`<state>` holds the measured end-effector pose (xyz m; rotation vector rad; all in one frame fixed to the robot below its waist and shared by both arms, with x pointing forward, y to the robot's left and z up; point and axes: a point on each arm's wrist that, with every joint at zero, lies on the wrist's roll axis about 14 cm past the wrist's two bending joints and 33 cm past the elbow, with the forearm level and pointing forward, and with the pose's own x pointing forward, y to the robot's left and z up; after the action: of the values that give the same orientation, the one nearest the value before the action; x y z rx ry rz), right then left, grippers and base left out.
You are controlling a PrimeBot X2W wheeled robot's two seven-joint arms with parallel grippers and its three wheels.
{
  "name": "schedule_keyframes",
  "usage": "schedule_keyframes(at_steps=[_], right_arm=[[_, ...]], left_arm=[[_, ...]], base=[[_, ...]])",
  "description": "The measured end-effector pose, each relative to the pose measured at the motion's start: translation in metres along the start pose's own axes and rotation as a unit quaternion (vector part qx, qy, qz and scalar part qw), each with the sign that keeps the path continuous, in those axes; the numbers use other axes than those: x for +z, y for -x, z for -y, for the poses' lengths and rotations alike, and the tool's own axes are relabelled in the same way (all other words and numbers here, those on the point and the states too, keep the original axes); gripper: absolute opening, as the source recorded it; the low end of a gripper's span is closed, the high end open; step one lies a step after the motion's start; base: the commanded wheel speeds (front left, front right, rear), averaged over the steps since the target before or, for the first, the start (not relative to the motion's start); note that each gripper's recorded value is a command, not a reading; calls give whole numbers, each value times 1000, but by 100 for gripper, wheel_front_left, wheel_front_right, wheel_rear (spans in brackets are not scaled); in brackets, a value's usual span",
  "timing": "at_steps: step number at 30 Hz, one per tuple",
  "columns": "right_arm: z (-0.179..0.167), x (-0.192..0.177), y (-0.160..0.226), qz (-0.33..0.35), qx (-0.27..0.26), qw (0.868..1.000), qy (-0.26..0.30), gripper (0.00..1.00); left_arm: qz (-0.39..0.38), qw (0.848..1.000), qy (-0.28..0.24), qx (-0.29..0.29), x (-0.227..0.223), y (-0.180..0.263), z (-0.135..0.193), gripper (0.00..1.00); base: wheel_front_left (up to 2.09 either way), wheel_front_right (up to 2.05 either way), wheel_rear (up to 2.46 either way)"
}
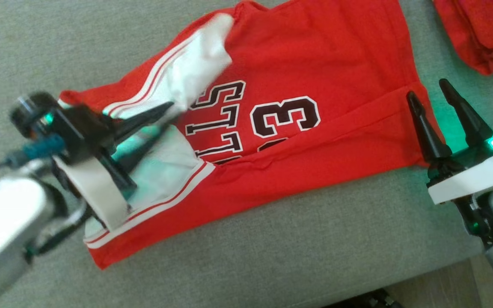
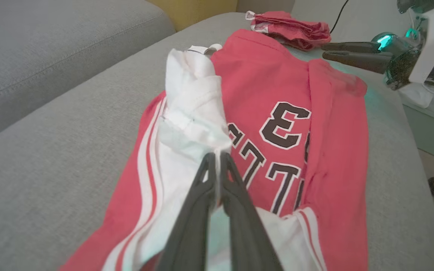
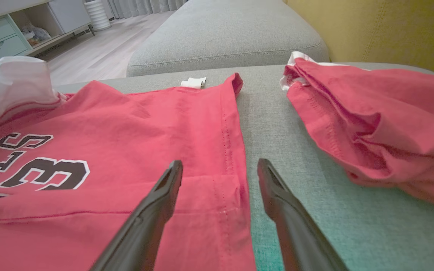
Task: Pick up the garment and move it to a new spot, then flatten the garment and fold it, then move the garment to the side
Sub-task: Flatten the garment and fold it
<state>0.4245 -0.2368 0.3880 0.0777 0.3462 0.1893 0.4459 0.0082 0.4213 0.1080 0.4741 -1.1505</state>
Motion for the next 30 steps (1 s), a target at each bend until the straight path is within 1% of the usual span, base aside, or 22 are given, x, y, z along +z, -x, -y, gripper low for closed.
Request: schedule_keyframes(at_steps=[4,6,11,17,21,28,29,30], right_arm=[[-1,2,-4,4,2,1000,-1,100],[-1,2,-5,5,2,1000,-1,100],[-2,1,-6,4,4,1000,-3,100],[-4,-5,-6,-3,6,1000,-6,100],[-5,-7,-5,-7,6,1000,-9,100],[-1,-12,0,-15,0,1000,-10,100],[-1,-12,0,-15,-1,1000,-10,100],[-1,-12,1,-15,-2,1000,-11,100]], left_arm=[[-3,999,36,-23,-18,-3,27,100],[-1,999,44,-21,-22,-2,30,100],[26,1000,5,15,-11,2,17,100],[32,998,-43,24,-2,-10,10,100],[29,999,-31,16,0,-24,11,100],[-1,1000,-16,21,-12,-34,-4,100],[-2,1000,-16,21,-13,-35,-5,96],[-1,1000,-17,21,-12,-35,-6,75]], base=[[0,0,0],[0,0,0],[0,0,0],[0,0,0],[0,0,0],[0,0,0],[0,0,0],[0,0,0]])
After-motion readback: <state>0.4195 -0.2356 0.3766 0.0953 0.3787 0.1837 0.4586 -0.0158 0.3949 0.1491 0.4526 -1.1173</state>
